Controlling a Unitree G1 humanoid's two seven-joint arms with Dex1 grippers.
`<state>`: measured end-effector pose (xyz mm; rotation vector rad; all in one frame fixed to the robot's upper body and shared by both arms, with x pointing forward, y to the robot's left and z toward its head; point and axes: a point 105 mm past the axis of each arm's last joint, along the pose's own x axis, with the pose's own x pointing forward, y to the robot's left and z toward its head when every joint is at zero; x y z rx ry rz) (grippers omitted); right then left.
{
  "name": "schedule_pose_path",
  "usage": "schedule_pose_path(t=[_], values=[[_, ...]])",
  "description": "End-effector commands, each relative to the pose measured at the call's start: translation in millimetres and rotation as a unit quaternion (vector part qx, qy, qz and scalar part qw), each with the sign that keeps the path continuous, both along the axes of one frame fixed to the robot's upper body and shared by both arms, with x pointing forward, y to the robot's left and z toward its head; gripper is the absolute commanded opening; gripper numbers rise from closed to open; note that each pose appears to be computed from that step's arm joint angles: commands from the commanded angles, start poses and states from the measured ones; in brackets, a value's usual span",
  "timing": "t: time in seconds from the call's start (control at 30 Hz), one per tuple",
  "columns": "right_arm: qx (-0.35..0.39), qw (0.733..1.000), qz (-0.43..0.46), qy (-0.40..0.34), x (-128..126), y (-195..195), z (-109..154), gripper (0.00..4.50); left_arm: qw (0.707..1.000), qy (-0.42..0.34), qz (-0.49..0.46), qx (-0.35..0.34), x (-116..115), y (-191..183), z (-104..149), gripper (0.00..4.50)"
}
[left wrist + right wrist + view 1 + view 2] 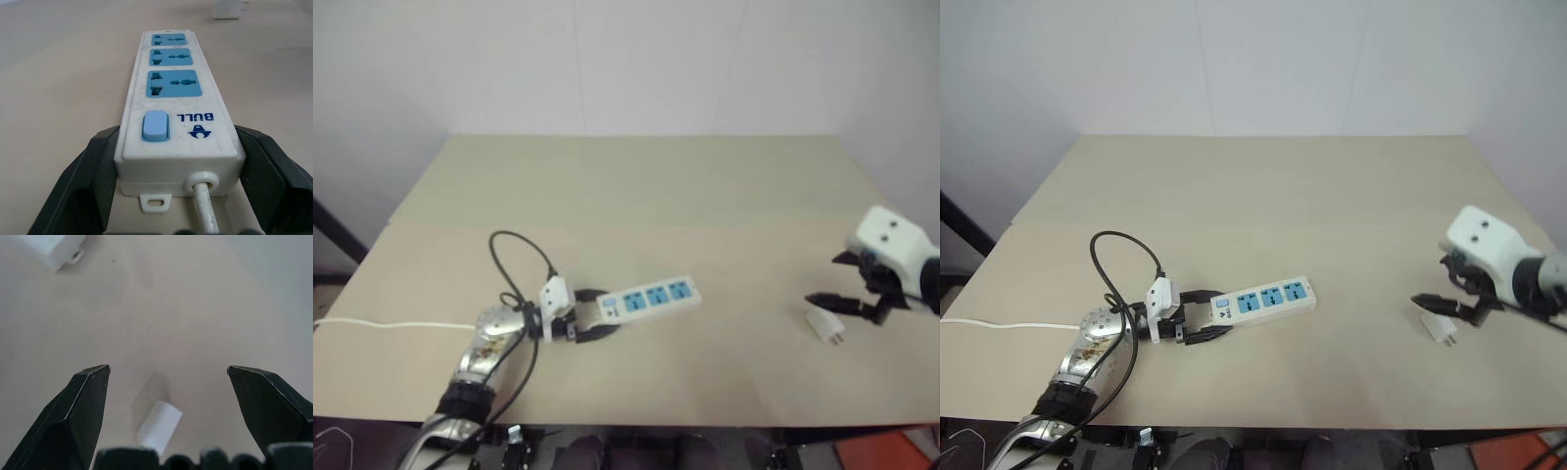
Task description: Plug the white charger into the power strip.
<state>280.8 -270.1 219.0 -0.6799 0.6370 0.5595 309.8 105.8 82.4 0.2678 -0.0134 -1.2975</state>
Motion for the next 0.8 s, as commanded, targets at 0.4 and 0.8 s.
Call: schedule_pose_path(t=[0.4, 0.8], values=[[0.036, 0.974, -0.163, 0.150, 53.5, -19.2, -21.7, 4.50, 0.996, -0.004, -0.089, 0.009, -4.5, -29.0, -9.7, 3.23], [0.040, 0.950, -0.217, 0.222, 44.6, -37.4, -52.1, 4.50, 0.995, -0.003, -0.096, 0.004, -7.0, -39.3, -14.9, 3.23]])
